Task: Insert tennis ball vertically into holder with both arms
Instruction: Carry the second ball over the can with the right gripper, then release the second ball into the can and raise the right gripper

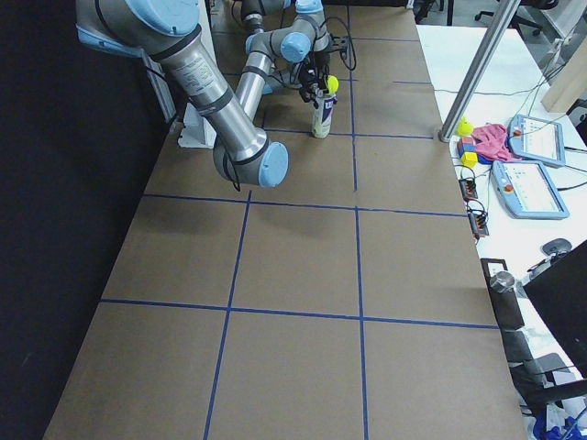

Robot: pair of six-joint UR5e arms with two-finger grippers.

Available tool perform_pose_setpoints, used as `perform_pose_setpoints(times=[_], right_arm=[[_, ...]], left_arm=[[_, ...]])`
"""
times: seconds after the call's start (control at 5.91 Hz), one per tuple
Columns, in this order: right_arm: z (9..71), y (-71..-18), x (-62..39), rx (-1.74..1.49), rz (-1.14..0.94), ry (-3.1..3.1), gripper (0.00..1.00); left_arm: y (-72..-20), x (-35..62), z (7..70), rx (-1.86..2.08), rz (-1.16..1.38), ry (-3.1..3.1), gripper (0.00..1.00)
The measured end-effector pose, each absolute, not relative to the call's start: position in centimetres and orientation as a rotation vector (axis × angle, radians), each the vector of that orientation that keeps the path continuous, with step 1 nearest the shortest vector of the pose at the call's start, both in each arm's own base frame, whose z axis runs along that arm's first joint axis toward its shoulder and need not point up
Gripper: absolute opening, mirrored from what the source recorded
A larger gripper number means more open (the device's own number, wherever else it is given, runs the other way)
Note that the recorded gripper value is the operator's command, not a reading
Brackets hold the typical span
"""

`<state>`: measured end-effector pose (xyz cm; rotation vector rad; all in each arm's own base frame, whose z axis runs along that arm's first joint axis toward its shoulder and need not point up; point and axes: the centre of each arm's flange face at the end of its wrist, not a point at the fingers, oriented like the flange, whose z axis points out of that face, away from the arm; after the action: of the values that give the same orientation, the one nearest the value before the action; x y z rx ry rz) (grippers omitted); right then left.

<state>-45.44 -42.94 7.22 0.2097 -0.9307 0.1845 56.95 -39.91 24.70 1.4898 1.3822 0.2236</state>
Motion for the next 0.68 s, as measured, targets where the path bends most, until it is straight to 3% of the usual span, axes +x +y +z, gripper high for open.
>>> perform_pose_setpoints(times=[0.17,0.68], right_arm=[[6.79,-42.75,-45.58,0.209,0.184,-0.937,0.98],[6.21,-42.4,-45.61,0.209,0.177,-0.948,0.99]], left_arm=[[-39.91,56.95,24.7,1.49,0.224,1.382,0.92],[-39.91,56.95,24.7,1.49,0.223,1.382,0.92]])
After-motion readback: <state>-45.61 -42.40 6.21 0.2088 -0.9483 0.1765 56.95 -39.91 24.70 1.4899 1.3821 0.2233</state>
